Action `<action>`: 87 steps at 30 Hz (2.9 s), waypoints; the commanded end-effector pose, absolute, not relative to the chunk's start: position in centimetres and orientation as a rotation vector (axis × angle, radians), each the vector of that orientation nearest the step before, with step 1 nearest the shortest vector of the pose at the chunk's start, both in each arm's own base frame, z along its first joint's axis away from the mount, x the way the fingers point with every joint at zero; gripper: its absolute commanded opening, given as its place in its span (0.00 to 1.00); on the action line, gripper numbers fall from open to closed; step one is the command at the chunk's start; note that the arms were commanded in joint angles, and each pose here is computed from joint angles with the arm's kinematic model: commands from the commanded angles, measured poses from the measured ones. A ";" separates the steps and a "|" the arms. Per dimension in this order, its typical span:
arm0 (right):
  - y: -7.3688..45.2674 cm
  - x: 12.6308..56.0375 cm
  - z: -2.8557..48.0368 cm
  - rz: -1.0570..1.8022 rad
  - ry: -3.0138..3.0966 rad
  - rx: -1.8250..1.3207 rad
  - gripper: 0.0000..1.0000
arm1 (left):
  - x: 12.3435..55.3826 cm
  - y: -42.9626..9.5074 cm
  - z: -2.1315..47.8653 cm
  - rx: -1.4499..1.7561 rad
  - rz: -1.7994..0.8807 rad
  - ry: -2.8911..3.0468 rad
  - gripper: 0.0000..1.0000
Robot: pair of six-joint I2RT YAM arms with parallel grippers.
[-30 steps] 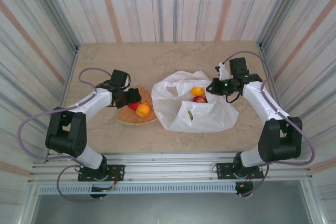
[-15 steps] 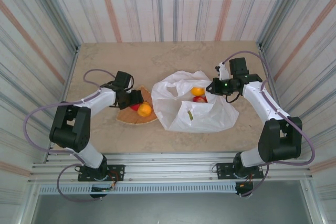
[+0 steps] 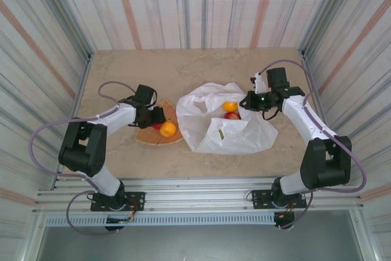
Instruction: Place the fruits into the plastic bag
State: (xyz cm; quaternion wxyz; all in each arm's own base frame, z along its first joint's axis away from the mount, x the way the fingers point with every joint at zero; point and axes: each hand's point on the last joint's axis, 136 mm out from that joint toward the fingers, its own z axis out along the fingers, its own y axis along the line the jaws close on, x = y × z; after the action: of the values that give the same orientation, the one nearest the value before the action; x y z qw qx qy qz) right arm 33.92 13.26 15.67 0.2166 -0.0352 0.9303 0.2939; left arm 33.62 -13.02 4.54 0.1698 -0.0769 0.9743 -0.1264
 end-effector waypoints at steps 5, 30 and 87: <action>13.6 33.5 14.9 0.848 2.603 -0.069 0.00 | 33.9 -12.1 10.0 -0.230 -0.354 2.593 0.61; 14.4 33.7 14.9 0.870 2.599 -0.080 0.00 | 30.5 -32.7 11.8 0.311 -0.756 2.508 0.58; 14.8 33.5 13.8 0.875 2.620 -0.077 0.00 | 26.8 -28.3 17.8 0.452 -0.705 2.327 0.84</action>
State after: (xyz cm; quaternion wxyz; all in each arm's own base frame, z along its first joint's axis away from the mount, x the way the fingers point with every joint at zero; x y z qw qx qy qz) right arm 33.68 14.43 14.27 0.1984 -0.0352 0.9307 0.3054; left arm 27.44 -29.72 17.98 0.3263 0.1589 0.8873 -0.2845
